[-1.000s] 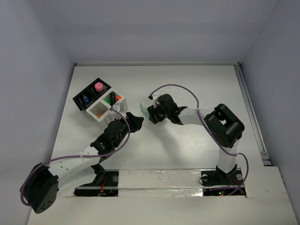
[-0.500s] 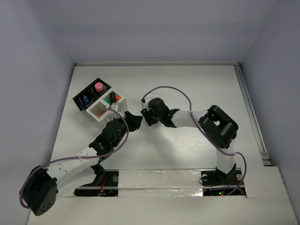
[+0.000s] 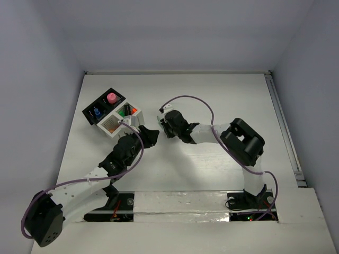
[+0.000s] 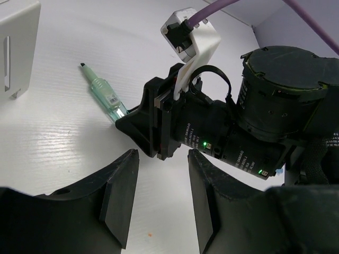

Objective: Sort the stationery into containers
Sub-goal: Place the pen at the center of the board, then pick up the pen from the center of the board, then close the pen cap on the pen.

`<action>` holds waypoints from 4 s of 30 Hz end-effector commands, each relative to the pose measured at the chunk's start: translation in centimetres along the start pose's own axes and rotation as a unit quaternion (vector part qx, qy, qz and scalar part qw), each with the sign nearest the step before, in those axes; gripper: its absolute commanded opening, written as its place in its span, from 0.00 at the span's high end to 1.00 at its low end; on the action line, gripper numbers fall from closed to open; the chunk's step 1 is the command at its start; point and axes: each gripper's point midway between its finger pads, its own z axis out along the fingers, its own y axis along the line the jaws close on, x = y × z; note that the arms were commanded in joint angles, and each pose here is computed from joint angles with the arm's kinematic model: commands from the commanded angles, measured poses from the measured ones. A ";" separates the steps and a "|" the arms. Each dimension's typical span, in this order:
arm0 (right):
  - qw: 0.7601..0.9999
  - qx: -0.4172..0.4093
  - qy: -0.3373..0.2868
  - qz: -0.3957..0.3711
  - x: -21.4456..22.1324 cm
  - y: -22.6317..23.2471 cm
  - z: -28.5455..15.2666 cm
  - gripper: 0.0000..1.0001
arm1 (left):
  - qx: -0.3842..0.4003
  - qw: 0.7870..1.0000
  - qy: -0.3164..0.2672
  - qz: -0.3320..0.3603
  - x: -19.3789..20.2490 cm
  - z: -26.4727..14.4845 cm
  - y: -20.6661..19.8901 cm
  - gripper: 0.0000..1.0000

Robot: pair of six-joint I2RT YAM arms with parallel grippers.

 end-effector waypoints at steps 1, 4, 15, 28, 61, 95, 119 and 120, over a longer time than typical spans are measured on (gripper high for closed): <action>0.999 0.024 0.042 -0.004 2.7 -0.8 -0.5 0.89 | 0.009 1.000 -0.014 0.002 -0.8 0.1 -0.3 0.61; 0.999 0.019 0.027 0.006 1.6 -0.8 -2.0 0.96 | 0.012 1.000 -0.013 0.001 -0.7 0.3 -0.5 0.61; 0.980 -0.184 -0.005 0.075 -0.5 4.5 -13.8 1.00 | 0.008 0.999 -0.029 -0.016 -2.3 2.2 -0.5 0.62; 0.977 -0.191 -0.042 0.083 -2.3 4.0 -17.4 1.00 | 0.065 0.997 -0.020 -0.046 -1.2 1.9 -1.8 0.58; 0.958 -0.258 -0.017 0.128 -8.7 5.7 -23.9 1.00 | 0.156 0.982 -0.063 0.082 -0.6 0.1 -6.0 0.55; 0.974 -0.156 -0.118 0.113 -17.1 1.0 -25.5 1.00 | 0.183 0.976 0.003 0.117 3.7 -1.9 -9.0 1.00; 0.976 -0.188 -0.056 0.091 -16.0 3.0 -21.7 1.00 | 0.194 0.974 -0.021 0.116 1.7 -2.9 -10.7 1.00; 0.977 -0.187 -0.054 0.090 -15.8 3.0 -21.7 1.00 | 0.193 0.974 -0.024 0.115 1.5 -2.9 -10.7 1.00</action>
